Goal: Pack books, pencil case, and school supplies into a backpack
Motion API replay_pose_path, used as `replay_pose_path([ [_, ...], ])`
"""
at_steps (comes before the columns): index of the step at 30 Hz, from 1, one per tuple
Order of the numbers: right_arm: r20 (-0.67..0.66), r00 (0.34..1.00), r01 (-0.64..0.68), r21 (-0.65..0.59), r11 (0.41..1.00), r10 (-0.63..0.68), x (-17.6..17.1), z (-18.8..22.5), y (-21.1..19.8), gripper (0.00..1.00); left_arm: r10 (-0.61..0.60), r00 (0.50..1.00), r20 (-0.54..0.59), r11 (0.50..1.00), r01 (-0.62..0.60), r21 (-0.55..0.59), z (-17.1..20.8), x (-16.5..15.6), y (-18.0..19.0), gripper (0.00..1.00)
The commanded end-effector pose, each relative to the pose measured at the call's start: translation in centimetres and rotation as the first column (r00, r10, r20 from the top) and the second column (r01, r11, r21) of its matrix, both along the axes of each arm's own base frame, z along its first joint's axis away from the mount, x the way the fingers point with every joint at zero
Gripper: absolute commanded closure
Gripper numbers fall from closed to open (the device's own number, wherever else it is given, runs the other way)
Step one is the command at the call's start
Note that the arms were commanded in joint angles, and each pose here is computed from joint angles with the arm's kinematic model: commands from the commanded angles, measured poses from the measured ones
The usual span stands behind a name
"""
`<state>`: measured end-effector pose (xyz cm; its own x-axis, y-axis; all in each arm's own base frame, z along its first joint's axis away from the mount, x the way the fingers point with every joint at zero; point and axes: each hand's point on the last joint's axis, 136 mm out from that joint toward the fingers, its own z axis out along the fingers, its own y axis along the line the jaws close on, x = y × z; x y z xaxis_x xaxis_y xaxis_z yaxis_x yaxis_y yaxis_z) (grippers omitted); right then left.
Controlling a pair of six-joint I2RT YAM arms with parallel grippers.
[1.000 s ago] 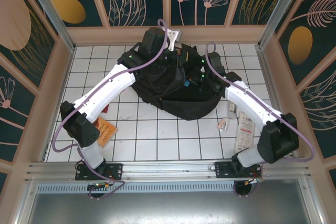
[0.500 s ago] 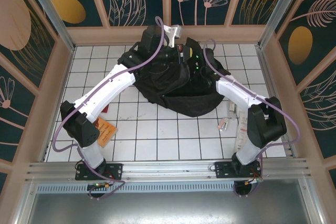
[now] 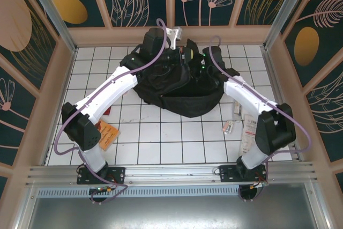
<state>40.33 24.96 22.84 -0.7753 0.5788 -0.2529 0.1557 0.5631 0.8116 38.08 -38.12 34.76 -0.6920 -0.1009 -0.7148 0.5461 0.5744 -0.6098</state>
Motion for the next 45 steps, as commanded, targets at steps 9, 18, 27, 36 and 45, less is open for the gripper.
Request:
replay_pose_path([
  [9, 0.201, 0.979, 0.049, -0.257, 0.965, 0.004, -5.5, 6.2, -8.2, 0.57, -0.035, 0.997, 0.063, 0.999, 0.036, -0.025, 0.4, -1.3, 0.8, 1.0],
  [18, -0.129, 0.943, 0.204, -0.504, 0.839, -0.307, -11.0, -5.9, -19.3, 0.49, -0.116, 0.993, 0.03, 0.993, 0.116, 0.013, -2.3, -3.0, 0.7, 1.0],
  [27, -0.29, 0.878, 0.13, -0.62, 0.774, -0.38, -11.0, -12.9, -24.2, 0.22, -0.078, 0.994, 0.081, 0.996, 0.075, 0.038, -2.2, -3.5, 2.2, 1.0],
  [36, -0.366, 0.821, 0.049, -0.719, 0.693, -0.438, -9.1, -18.2, -27.4, 0.07, -0.091, 0.99, 0.105, 0.996, 0.09, 0.019, -0.9, -4.3, 2.5, 1.0],
  [45, -0.412, 0.855, 0.005, -0.602, 0.798, -0.316, -8.1, -19.9, -25.4, 0.08, -0.11, 0.988, 0.106, 0.994, 0.11, 0.002, -0.5, -4.7, 2.4, 1.0],
])
